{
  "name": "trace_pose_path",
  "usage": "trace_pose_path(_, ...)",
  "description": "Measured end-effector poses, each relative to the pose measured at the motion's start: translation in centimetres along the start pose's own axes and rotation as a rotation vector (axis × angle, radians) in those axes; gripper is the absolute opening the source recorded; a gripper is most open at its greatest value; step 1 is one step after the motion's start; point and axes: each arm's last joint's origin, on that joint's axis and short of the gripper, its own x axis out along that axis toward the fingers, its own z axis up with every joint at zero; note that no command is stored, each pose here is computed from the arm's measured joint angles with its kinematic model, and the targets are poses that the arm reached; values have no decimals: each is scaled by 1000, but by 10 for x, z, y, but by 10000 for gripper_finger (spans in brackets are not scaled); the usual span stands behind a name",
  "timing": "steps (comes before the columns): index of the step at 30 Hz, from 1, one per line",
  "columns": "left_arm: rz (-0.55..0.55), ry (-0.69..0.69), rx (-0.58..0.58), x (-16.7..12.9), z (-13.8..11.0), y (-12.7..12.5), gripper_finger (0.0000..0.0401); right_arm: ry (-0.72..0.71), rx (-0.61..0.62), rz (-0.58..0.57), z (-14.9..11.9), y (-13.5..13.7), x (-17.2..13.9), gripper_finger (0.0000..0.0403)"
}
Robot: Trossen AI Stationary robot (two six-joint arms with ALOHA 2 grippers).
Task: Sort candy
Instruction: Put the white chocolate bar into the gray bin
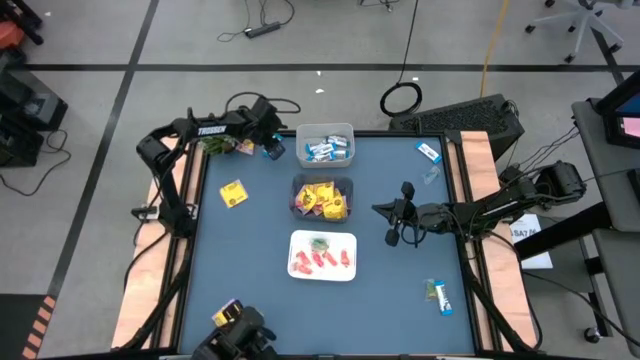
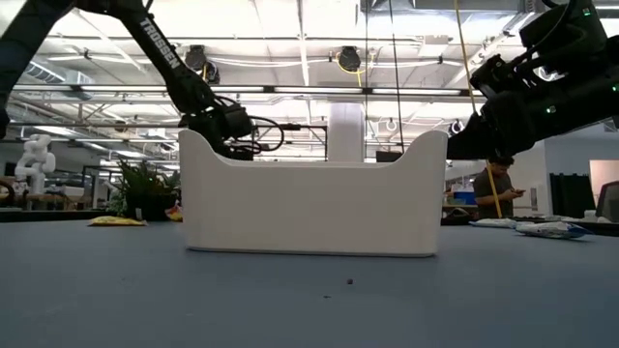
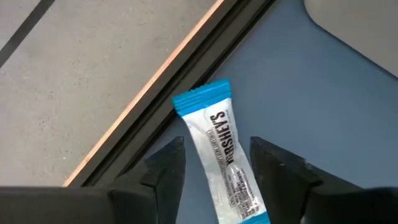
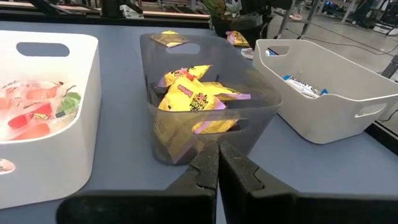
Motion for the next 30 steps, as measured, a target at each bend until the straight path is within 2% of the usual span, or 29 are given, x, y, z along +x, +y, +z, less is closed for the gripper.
trace_pose_path(5, 3, -7, -2, 0, 0, 1, 187, 0, 0, 0, 0, 0, 0, 0)
trace_pose_path(12, -2, 19, -31, 0, -2, 2, 158, 0, 0, 0, 0, 0, 0, 0)
trace_pose_path(21, -108, 51, 5, 0, -7, -3, 115, -1, 0, 0, 0, 0, 0, 0)
trace_pose_path(26, -103, 38, 24, 0, -5, -2, 79, -1, 0, 0, 0, 0, 0, 0)
trace_pose_path(30, -106, 28, 57, 0, -4, -6, 33, -1, 0, 0, 0, 0, 0, 0)
